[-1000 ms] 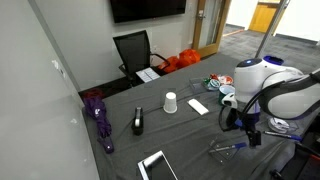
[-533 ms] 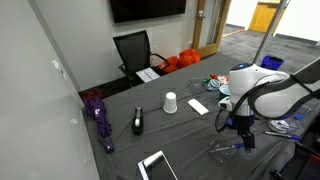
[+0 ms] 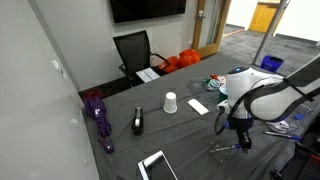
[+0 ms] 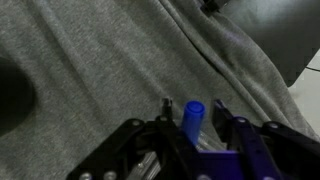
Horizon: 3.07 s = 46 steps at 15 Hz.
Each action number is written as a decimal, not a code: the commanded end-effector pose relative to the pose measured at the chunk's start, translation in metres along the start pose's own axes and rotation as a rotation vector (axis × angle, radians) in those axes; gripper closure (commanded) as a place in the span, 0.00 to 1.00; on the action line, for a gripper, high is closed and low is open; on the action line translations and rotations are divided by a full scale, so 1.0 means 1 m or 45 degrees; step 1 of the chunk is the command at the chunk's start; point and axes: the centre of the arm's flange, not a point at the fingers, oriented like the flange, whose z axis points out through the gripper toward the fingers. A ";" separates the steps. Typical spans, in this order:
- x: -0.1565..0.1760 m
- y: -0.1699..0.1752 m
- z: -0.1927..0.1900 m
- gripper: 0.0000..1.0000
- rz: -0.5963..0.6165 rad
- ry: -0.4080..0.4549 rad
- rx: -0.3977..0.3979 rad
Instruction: Move the blue marker from the front container to the back container.
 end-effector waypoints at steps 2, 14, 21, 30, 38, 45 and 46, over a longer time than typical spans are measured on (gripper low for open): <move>0.000 0.003 -0.002 0.91 0.004 -0.007 0.000; -0.033 -0.031 -0.085 0.95 -0.100 -0.112 -0.023; -0.044 -0.017 -0.176 0.95 0.156 0.037 -0.060; -0.057 0.093 -0.266 0.95 0.646 0.153 0.204; -0.074 0.107 -0.265 0.81 0.674 0.163 0.265; -0.066 0.115 -0.267 0.95 0.703 0.173 0.272; -0.064 0.121 -0.268 0.95 0.724 0.184 0.278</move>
